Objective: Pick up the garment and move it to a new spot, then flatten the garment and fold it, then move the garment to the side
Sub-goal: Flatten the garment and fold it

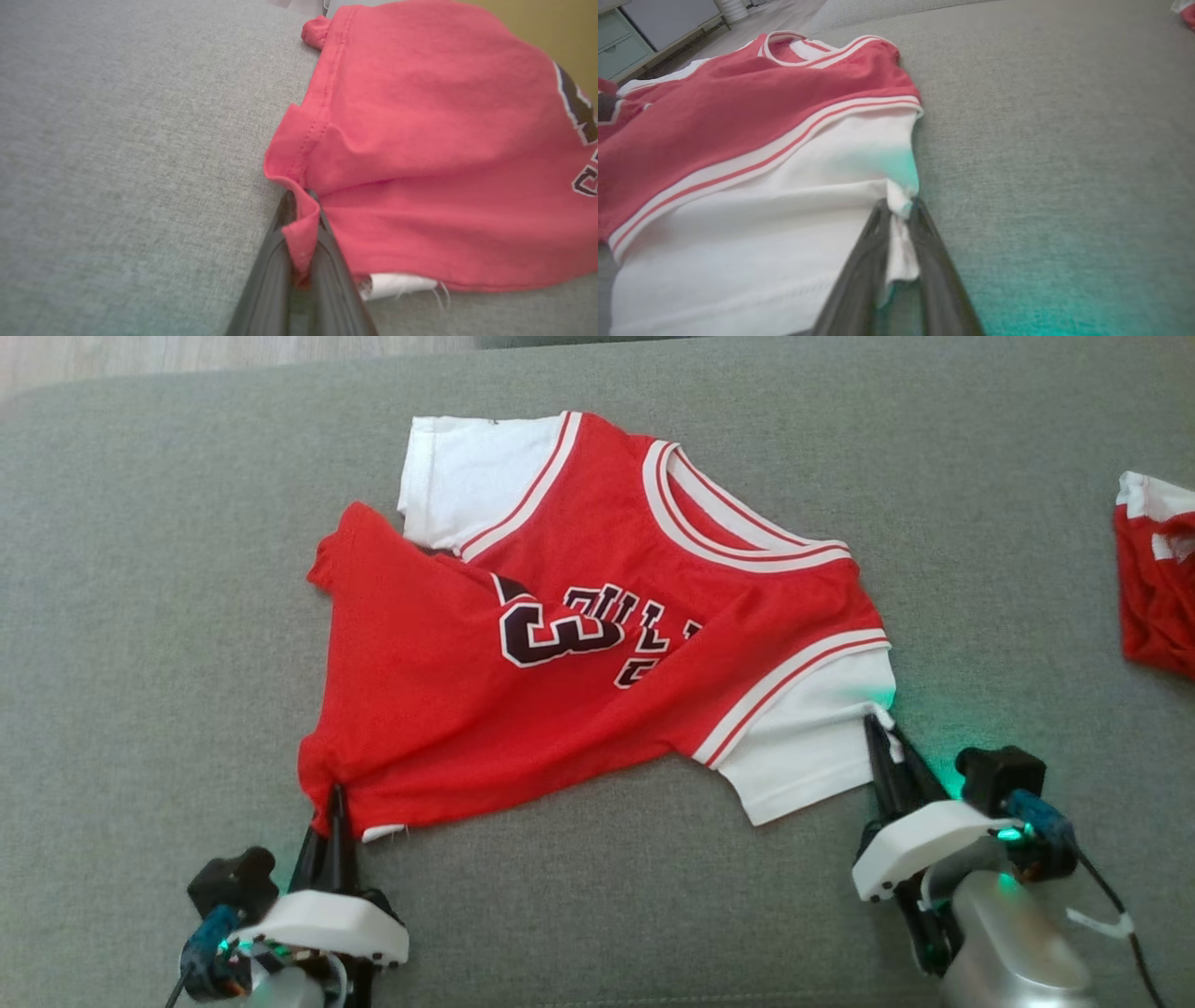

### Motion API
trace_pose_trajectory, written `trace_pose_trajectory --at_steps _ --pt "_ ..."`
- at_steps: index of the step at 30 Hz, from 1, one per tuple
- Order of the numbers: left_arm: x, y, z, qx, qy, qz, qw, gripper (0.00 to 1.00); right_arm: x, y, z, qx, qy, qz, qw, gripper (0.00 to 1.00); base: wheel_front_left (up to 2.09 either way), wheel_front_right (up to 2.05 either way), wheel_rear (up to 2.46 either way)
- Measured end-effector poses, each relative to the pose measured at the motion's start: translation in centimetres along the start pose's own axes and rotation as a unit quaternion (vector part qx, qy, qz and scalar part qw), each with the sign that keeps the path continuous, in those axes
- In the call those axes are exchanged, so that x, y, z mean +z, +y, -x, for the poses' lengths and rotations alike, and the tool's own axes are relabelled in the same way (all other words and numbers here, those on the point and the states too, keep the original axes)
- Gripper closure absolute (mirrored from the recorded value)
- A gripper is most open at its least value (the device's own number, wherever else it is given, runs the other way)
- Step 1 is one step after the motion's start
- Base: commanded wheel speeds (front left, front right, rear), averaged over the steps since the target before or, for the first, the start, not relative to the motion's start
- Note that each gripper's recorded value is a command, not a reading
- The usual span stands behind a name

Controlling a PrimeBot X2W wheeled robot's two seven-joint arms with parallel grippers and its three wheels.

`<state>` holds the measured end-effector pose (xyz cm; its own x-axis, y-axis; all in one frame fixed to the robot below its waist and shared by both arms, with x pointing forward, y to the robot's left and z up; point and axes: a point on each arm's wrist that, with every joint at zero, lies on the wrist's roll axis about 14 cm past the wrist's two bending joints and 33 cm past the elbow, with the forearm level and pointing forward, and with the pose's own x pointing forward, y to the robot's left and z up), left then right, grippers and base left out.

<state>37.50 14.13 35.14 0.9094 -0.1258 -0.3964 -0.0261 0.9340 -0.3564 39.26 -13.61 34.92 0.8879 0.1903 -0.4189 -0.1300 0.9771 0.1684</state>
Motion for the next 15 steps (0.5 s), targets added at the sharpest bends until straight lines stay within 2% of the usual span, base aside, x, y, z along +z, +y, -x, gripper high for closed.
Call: trace_pose_trajectory --at_steps 6,11,15 --pt "0.6 -1.0 0.9 -0.014 -0.012 -0.003 1.0 1.0 0.7 0.2 1.3 -0.005 -0.018 -0.029 0.999 1.0 0.0 0.0 0.0" --pt "3.8 -2.4 1.0 -0.035 -0.063 -0.009 0.997 1.0 2.2 0.7 2.9 -0.003 -0.057 -0.064 0.996 1.0 0.0 0.0 0.0" --pt "9.4 -4.6 1.4 -0.066 -0.148 -0.021 0.987 1.0 8.0 2.1 3.7 0.021 -0.149 -0.097 0.984 1.0 0.0 0.0 0.0"
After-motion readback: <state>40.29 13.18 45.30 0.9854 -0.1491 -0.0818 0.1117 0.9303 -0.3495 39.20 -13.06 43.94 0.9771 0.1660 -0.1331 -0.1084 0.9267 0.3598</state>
